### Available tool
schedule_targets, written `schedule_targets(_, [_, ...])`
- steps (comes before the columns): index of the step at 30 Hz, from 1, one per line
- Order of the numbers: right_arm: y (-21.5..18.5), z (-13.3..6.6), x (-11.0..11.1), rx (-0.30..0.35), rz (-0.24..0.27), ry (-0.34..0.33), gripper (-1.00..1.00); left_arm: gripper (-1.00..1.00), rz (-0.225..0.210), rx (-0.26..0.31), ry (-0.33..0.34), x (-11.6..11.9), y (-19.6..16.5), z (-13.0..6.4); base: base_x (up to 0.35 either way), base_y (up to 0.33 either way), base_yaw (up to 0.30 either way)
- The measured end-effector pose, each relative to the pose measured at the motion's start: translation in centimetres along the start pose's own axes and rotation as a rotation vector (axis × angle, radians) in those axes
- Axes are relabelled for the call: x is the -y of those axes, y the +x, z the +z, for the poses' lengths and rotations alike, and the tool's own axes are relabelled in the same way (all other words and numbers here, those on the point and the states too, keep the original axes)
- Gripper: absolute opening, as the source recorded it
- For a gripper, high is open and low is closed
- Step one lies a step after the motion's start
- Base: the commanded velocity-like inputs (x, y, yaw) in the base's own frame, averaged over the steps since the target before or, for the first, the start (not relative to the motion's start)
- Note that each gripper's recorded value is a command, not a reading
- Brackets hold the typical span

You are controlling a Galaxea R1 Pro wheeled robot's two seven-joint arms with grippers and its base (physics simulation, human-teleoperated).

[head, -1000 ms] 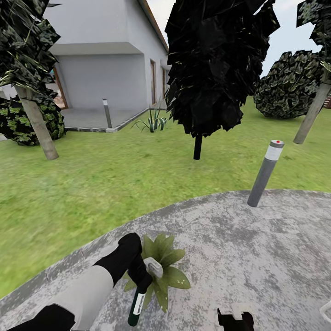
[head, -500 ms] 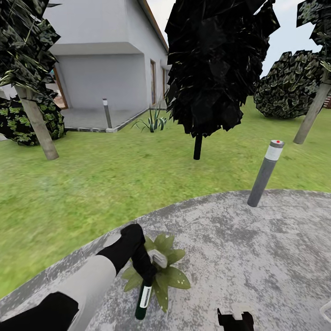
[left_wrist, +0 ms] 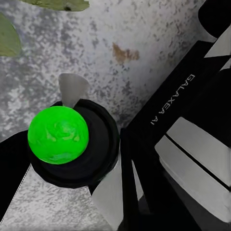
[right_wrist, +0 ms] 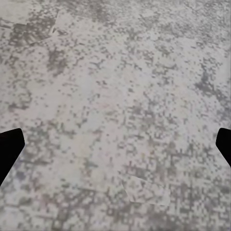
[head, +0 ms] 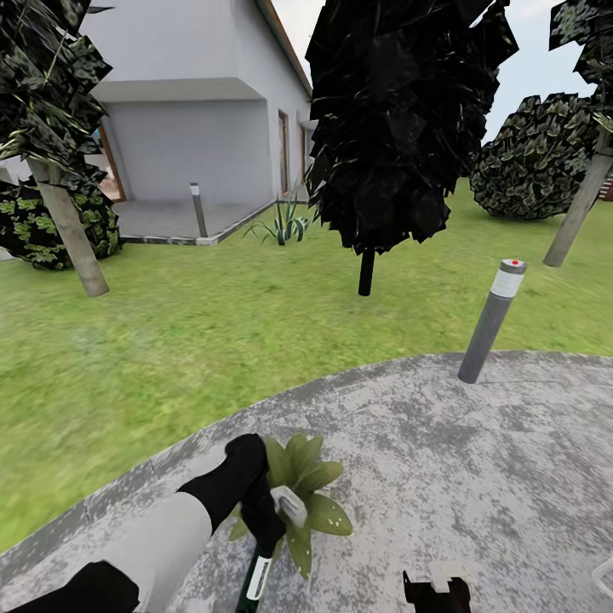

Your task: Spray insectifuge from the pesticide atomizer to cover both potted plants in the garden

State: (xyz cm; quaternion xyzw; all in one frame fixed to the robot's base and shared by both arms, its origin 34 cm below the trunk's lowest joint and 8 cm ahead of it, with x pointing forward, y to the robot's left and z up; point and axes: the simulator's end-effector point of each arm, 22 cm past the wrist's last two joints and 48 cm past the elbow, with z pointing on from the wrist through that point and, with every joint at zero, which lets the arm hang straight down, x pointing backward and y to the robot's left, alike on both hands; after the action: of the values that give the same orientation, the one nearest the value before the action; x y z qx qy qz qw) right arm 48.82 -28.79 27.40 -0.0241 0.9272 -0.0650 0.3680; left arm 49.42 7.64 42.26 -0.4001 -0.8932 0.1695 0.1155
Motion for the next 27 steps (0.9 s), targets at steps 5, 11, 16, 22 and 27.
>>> schedule_targets(5, [0.0, 0.0, 0.0, 0.0, 0.0, 0.0, 1.0, -1.0, -0.013, 0.014, -0.021, -1.2, -0.3, -1.3, 0.0, 0.0, 0.0])
schedule_targets(11, [0.0, 0.0, 0.0, -0.001, 0.0, 0.0, 1.0, -1.0, -0.031, 0.037, -0.069, -4.0, -0.7, -4.3, 0.0, 0.0, 0.0])
schedule_targets(16, [0.0, 0.0, 0.0, -0.001, 0.0, 0.0, 1.0, -1.0, -0.063, 0.028, -0.09, -6.2, 1.0, -4.8, 0.0, 0.0, 0.0])
schedule_targets(22, [0.0, 0.0, 0.0, -0.001, 0.0, 0.0, 1.0, -1.0, -0.1, 0.012, -0.113, -8.6, 3.2, -5.1, 0.0, 0.0, 0.0])
schedule_targets(27, [0.0, 0.0, 0.0, -0.001, 0.0, 0.0, 1.0, -1.0, -0.104, -0.005, -0.11, -8.7, 4.1, -4.4, 0.0, 0.0, 0.0])
